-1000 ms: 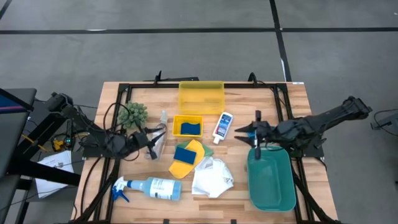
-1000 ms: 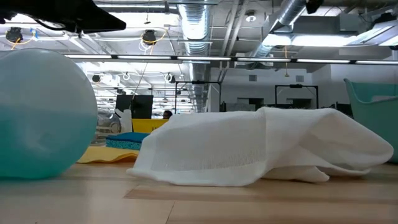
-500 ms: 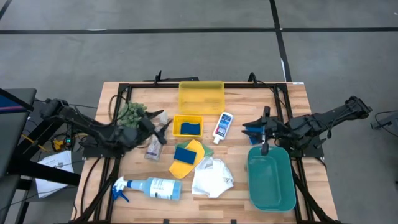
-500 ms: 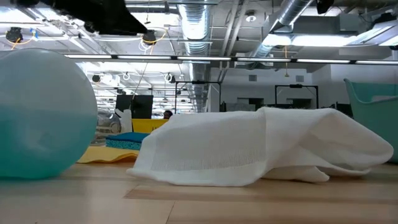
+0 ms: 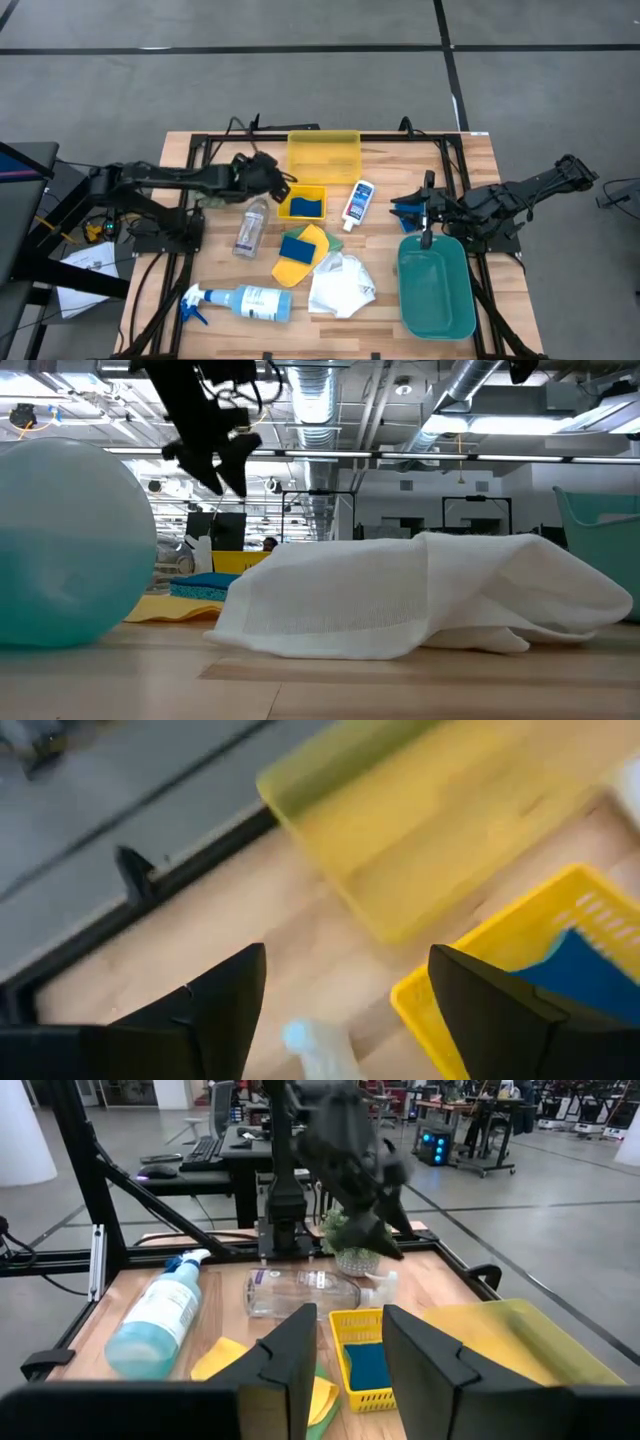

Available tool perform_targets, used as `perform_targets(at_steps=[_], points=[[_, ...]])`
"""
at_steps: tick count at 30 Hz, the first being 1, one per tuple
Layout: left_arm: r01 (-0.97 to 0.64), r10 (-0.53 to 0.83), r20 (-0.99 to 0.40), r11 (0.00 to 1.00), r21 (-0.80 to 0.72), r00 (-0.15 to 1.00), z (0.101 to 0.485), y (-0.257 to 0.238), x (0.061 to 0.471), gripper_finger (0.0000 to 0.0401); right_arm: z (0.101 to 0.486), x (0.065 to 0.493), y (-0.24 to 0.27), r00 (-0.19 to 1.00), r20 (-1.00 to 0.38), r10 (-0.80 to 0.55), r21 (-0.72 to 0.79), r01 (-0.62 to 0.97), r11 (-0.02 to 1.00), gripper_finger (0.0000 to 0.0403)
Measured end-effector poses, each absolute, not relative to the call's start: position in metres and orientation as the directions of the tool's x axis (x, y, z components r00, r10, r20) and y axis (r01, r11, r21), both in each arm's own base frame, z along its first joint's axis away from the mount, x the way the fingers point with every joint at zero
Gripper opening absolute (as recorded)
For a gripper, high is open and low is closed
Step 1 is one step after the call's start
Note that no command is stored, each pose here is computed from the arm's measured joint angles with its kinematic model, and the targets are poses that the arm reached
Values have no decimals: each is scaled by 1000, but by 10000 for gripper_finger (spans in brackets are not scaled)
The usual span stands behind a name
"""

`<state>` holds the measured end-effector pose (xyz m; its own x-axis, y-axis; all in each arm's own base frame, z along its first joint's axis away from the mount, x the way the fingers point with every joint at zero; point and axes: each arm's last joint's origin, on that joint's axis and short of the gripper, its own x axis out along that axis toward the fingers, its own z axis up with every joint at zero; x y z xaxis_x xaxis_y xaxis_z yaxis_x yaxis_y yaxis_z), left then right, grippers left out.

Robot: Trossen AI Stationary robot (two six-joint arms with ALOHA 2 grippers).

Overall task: Pick & Place Kitchen Items
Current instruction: Put the transparent spray bottle into the top yellow bin

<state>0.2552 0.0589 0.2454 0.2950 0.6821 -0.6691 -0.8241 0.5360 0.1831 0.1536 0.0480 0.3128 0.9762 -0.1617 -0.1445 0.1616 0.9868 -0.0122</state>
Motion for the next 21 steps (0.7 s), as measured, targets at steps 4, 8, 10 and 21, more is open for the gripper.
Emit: perform_targets(at_steps=[4,8,10,21], points=[[-832,615,-748,532,160,249,235,76,253,258,313,152,49,978,-143,-151,-11,151,988,108],[-847,557,-801,517,129,218,231,86,247,259,315,150,52,982,-135,-129,-5,130,992,108],[-862,548,-816,488,134,183,230,89,243,259,315,149,53,984,-132,-120,-4,120,993,108],[-869,491,-855,483,108,167,209,90,236,257,315,149,54,985,-129,-116,-3,117,993,108]])
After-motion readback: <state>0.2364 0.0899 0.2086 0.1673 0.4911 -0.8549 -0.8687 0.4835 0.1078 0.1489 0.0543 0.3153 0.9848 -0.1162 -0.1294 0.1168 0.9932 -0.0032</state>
